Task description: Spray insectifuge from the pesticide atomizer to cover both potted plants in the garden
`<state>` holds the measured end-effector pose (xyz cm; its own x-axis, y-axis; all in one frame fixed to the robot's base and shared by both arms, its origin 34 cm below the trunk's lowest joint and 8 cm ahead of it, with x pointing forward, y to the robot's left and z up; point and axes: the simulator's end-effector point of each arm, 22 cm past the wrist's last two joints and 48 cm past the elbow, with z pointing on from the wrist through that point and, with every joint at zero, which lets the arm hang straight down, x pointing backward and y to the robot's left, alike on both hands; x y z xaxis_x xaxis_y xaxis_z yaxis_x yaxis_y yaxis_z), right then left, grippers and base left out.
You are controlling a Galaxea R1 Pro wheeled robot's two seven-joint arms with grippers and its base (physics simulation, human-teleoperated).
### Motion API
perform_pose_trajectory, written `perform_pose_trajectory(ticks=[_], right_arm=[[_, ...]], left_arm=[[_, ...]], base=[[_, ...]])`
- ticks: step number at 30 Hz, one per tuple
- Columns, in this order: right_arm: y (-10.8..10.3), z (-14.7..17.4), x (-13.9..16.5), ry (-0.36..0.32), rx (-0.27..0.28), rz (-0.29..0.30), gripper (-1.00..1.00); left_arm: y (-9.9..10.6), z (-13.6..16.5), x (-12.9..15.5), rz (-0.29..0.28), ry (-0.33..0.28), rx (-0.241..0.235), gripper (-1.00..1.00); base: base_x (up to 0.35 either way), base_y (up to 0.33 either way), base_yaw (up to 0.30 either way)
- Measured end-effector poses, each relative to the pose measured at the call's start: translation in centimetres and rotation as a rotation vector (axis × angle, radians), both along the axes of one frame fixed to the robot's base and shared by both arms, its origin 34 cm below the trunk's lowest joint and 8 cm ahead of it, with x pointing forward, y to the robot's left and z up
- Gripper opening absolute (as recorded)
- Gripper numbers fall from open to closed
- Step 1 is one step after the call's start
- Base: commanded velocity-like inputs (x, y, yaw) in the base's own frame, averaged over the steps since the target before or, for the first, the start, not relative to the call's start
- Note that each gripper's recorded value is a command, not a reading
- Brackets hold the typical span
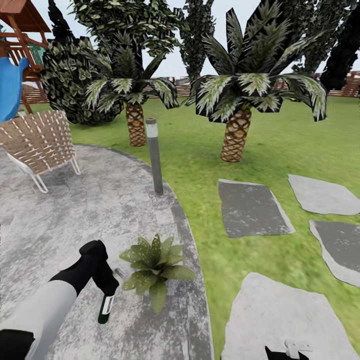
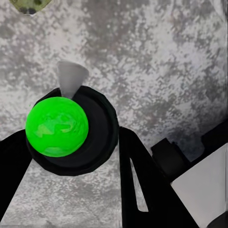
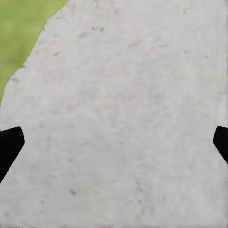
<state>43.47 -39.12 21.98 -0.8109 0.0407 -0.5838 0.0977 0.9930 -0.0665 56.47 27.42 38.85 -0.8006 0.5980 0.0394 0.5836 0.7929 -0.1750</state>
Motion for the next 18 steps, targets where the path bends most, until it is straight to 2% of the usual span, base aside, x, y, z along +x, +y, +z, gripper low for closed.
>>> perform_pose_trajectory(ticks=[4, 11, 14, 18], right_arm=[[0.06, -0.01, 0.01, 0.000, 0.001, 0.000, 1.00], [0.13, -0.02, 0.01, 0.000, 0.002, 0.000, 1.00], [0.12, 0.00, 0.02, 0.000, 0.001, 0.000, 1.00], [0.13, 0.02, 0.02, -0.001, 0.002, 0.001, 1.00]], left_arm=[[0.03, 0.00, -0.03, 0.006, 0.002, 0.002, -1.00], [0.04, 0.01, -0.03, 0.008, 0.002, 0.001, -1.00], [0.03, 0.03, -0.04, 0.008, 0.002, 0.001, -1.00], [-0.05, 0.05, -0.03, 0.007, 0.001, 0.000, -1.00]], base=[[-0.246, -0.197, 0.152], [-0.236, -0.199, 0.263], [-0.071, -0.239, 0.249], [0.086, -0.255, 0.075]])
